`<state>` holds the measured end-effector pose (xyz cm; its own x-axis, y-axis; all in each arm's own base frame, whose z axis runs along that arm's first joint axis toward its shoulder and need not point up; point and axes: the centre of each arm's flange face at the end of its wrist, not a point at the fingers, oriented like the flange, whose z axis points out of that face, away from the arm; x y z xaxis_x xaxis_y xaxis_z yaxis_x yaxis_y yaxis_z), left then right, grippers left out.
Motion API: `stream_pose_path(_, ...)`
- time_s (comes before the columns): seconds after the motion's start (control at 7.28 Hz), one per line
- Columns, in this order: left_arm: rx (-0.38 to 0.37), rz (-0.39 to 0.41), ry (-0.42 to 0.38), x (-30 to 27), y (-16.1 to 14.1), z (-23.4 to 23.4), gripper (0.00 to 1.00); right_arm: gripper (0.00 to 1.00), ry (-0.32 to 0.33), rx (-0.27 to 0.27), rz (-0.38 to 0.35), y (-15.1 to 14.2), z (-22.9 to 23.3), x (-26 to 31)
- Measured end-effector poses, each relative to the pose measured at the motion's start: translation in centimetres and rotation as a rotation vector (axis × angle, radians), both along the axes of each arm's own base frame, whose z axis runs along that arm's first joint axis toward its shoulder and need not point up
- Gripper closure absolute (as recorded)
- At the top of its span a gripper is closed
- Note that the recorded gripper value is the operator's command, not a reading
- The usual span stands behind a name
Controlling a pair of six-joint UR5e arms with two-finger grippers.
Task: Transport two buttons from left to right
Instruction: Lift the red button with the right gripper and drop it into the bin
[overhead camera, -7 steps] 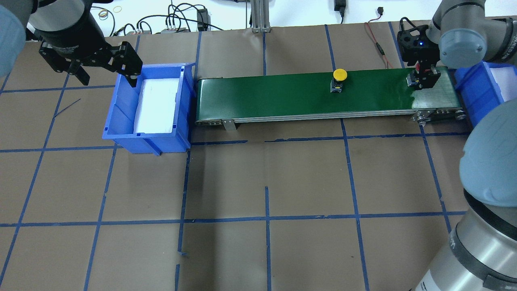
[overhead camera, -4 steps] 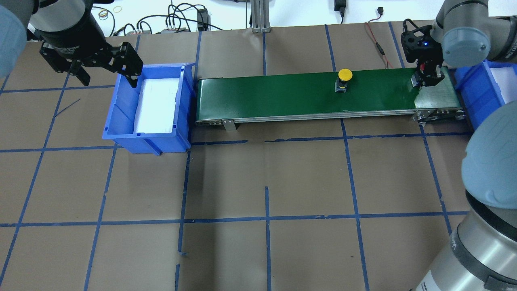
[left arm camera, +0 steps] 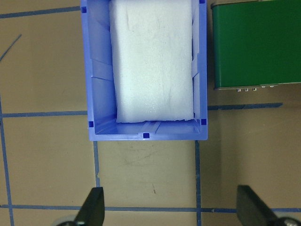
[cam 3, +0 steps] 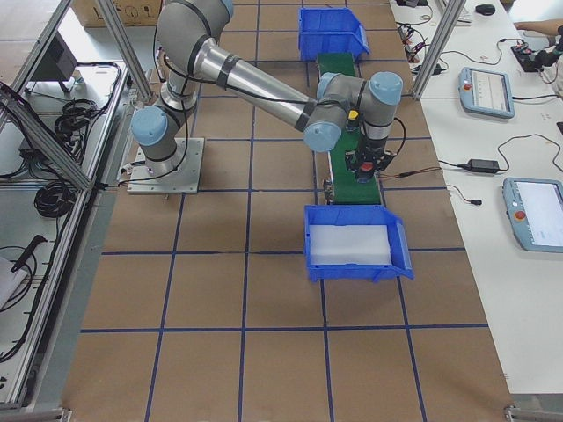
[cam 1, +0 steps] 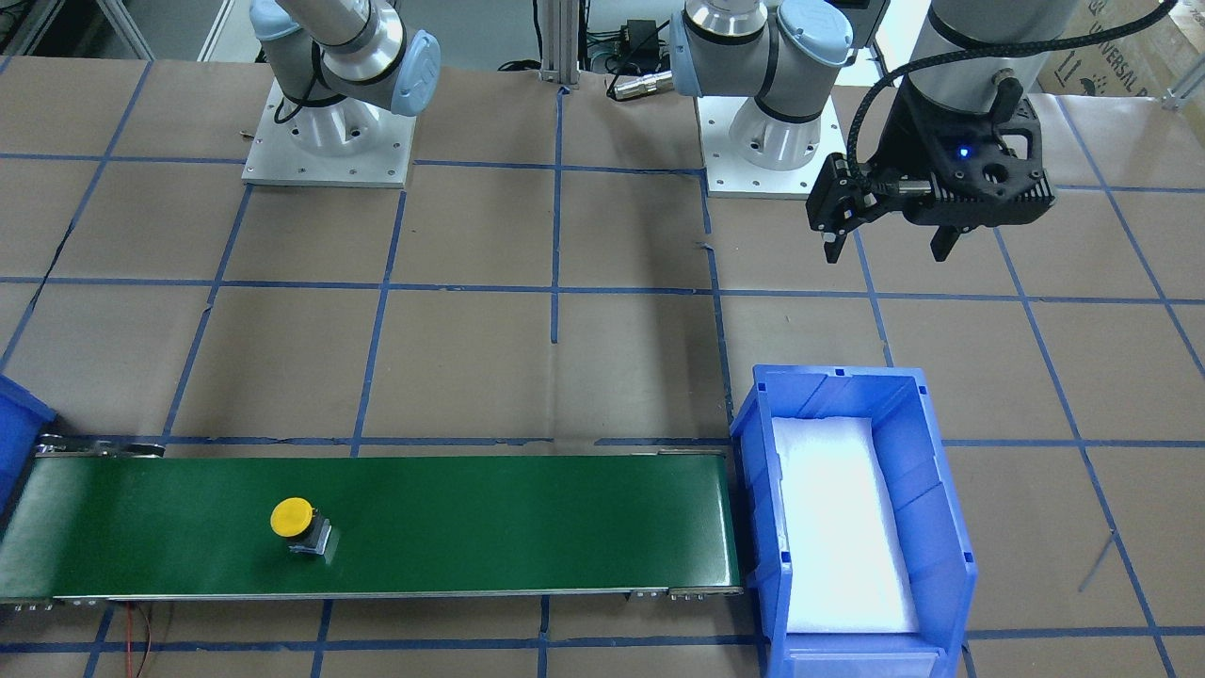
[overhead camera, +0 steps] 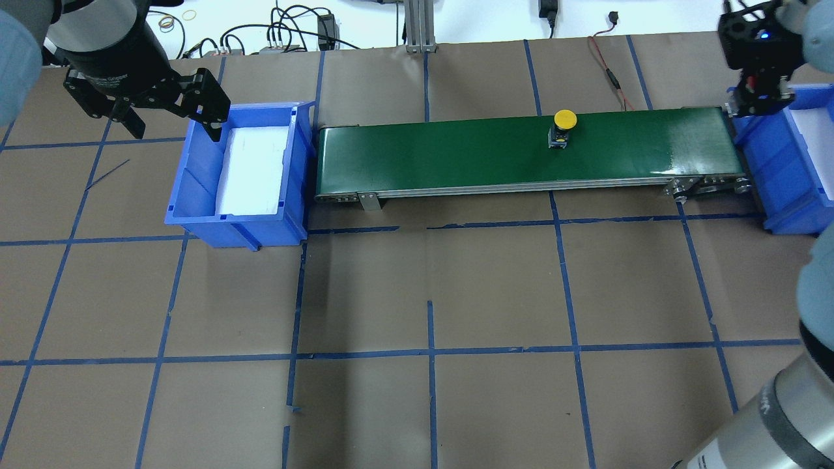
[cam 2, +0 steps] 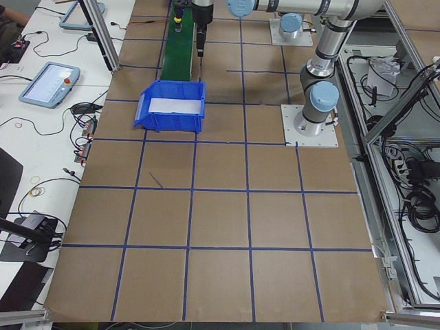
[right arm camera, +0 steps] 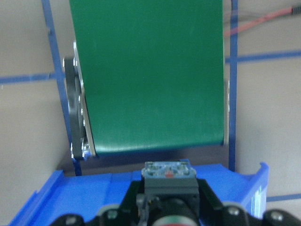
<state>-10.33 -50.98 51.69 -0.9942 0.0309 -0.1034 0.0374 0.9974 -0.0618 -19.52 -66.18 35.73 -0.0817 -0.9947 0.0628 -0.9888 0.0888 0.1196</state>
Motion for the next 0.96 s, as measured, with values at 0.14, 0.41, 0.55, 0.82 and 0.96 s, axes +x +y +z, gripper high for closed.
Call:
stream_pose_path(0.14,-0.001,0.0,0.0,0.0,0.0,0.0,0.0,0.92,-0.012,-0.01,-0.011,1.7,0.6,-5.4)
stream_pose_path(0.41,-0.002,0.0,0.0,0.0,0.0,0.1,0.0,0.92,-0.059,-0.034,0.044,4.1,-2.5,-14.6)
stream_pose_path(0.55,-0.002,0.0,0.0,0.0,0.0,0.1,0.0,0.92,-0.054,-0.044,0.106,4.2,-5.0,-16.9)
stream_pose_path(0.82,-0.002,0.0,0.0,0.0,0.0,0.1,0.0,0.92,-0.058,-0.026,0.179,4.1,-8.6,-18.5)
stream_pose_path(0.96,-0.002,0.0,0.0,0.0,0.0,0.1,0.0,0.9,-0.056,-0.015,0.21,4.0,-9.4,-18.7)
